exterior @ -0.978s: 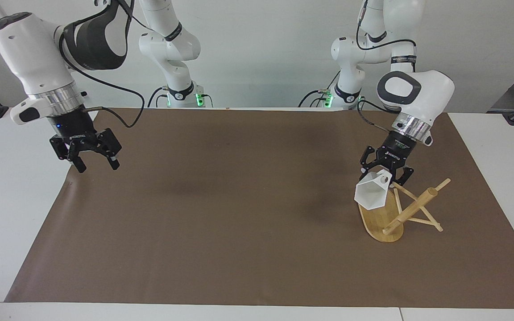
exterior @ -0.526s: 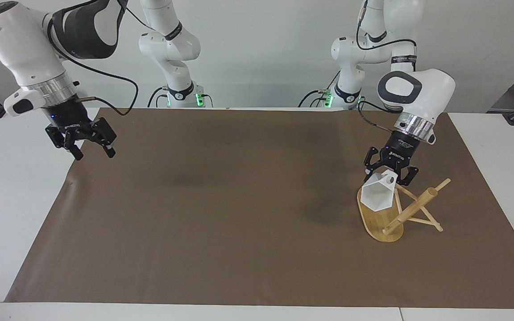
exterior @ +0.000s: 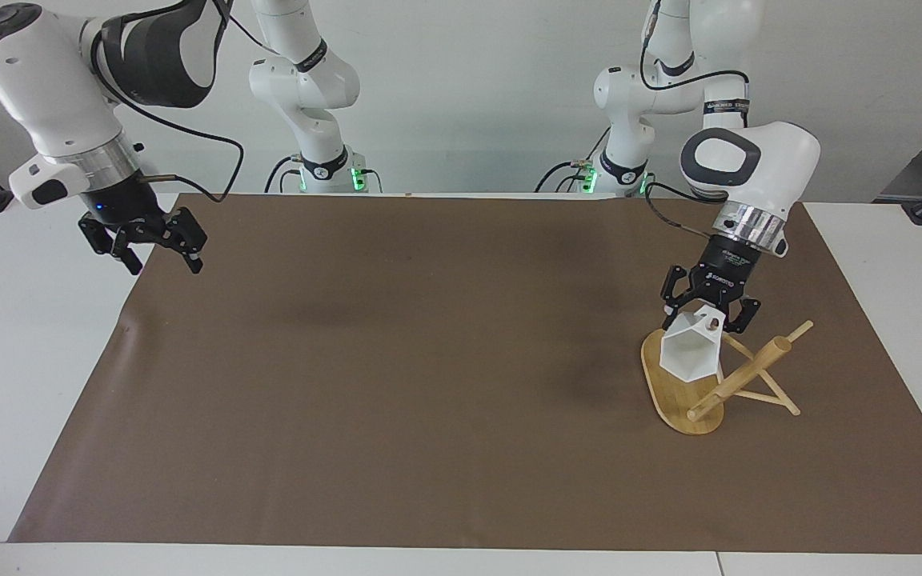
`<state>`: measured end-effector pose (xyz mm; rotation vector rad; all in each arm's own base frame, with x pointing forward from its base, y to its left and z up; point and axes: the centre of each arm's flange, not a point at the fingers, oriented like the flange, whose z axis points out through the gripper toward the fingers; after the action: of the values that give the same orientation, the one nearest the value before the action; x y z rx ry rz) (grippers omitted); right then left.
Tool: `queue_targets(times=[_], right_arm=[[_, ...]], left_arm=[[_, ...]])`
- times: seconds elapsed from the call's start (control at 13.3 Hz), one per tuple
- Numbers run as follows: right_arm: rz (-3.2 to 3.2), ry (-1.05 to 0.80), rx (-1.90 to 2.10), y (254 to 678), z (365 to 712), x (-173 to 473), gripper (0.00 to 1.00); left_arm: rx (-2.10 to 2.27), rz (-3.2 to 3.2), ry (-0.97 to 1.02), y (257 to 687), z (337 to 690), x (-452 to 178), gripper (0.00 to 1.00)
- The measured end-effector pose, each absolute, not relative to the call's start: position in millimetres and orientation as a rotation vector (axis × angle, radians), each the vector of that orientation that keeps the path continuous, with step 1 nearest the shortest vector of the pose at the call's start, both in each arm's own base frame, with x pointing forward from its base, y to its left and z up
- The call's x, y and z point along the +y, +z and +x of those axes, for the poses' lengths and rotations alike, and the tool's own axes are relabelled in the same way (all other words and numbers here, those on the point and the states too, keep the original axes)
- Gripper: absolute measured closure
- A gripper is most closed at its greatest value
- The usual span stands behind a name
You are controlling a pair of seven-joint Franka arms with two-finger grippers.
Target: Hang cup on rack
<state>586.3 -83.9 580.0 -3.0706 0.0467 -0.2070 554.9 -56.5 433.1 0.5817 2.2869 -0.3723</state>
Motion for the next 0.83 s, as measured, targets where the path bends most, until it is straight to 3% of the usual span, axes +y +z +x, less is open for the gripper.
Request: queue_targets(times=[0.83], right_arm=[[-3.065,-0.025,0.005,608,569,-67,0.0]], left_arm=[[2.285,0.581,-0.356,432,554,-63,0.31]])
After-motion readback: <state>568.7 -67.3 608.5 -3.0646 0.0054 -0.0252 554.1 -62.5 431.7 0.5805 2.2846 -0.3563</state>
